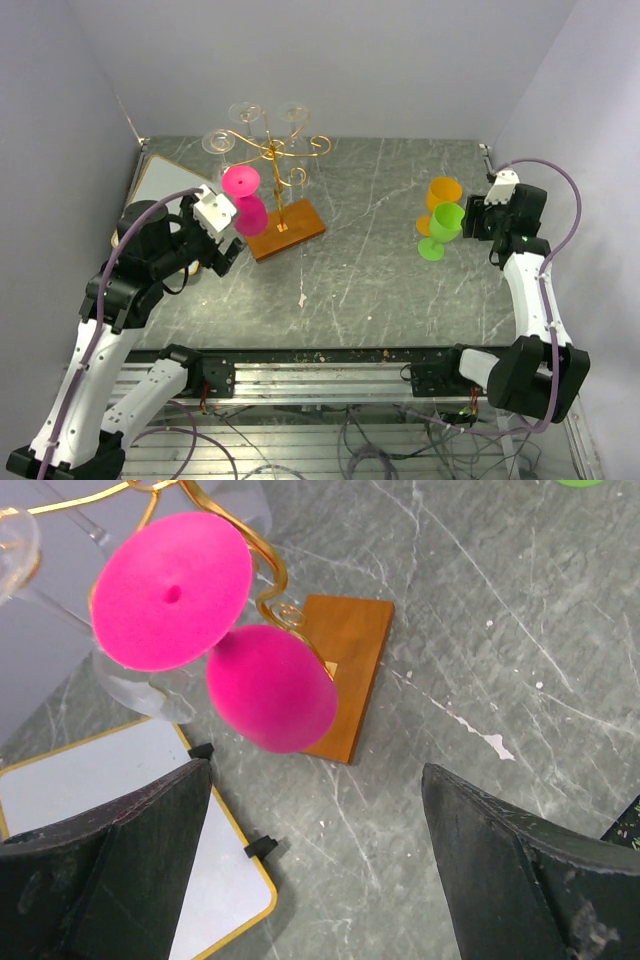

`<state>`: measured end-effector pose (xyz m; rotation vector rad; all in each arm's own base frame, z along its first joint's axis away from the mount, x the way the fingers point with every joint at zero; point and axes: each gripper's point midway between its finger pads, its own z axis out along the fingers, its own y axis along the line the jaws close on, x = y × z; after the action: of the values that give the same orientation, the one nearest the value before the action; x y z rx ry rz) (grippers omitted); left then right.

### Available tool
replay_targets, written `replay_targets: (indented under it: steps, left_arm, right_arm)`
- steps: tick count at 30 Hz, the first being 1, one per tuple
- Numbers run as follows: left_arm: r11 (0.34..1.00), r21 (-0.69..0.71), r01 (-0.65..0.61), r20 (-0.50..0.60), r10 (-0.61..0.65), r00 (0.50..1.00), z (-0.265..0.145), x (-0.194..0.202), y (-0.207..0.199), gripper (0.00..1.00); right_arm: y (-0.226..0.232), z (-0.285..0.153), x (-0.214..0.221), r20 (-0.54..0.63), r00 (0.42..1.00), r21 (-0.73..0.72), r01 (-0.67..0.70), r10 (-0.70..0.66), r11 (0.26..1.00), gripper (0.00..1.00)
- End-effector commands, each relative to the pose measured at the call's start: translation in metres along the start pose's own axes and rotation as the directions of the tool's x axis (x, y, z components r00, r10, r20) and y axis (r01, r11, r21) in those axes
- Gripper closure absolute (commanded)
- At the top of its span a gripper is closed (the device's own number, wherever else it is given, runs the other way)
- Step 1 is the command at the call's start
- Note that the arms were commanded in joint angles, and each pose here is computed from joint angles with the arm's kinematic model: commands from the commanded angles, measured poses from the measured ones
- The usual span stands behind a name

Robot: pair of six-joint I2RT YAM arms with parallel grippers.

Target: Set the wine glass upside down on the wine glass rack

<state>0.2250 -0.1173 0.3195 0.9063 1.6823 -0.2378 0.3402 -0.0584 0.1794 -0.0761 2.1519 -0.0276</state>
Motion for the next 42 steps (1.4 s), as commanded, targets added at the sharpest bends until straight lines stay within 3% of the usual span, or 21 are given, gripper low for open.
replay_targets:
  steps: [1, 9, 20, 29, 34, 38, 42]
  left_arm:
    - [1.000, 0.002, 0.019, 0.019, -0.019, 1.000, 0.009, 0.001, 0.001, 0.04]
    - [0.999, 0.034, 0.009, -0.017, -0.008, 1.000, 0.027, 0.026, -0.006, 0.06]
    - [0.996, 0.093, 0.009, -0.052, -0.004, 0.999, 0.042, 0.053, -0.019, 0.08]
    - [0.996, 0.037, 0.079, -0.038, -0.078, 0.996, 0.032, 0.042, -0.007, 0.03]
    - [0.992, 0.027, 0.123, 0.002, -0.123, 0.992, 0.018, 0.017, -0.003, 0.01]
    - [0.985, 0.017, 0.174, 0.007, -0.174, 0.985, 0.008, -0.002, 0.002, 0.01]
    - [0.967, 0.033, 0.253, 0.006, -0.253, 0.967, 0.009, -0.013, 0.004, 0.01]
  right_arm:
    - [0.004, 0.002, -0.001, -0.019, 1.000, -0.031, -0.006, 0.005, 1.000, 0.47]
    - [0.009, 0.014, 0.007, -0.065, 0.998, -0.026, 0.013, -0.015, 1.000, 0.59]
    - [0.009, 0.002, -0.004, -0.012, 0.999, -0.017, 0.040, -0.040, 0.999, 1.00]
    - [0.062, -0.031, -0.029, 0.137, 0.984, -0.293, 0.151, -0.115, 0.944, 1.00]
    - [0.101, -0.066, -0.046, 0.283, 0.947, -0.444, 0.271, -0.153, 0.854, 1.00]
    - [0.135, -0.094, -0.057, 0.376, 0.915, -0.570, 0.353, -0.146, 0.742, 1.00]
    - [0.162, -0.120, -0.076, 0.445, 0.885, -0.617, 0.416, -0.139, 0.668, 1.00]
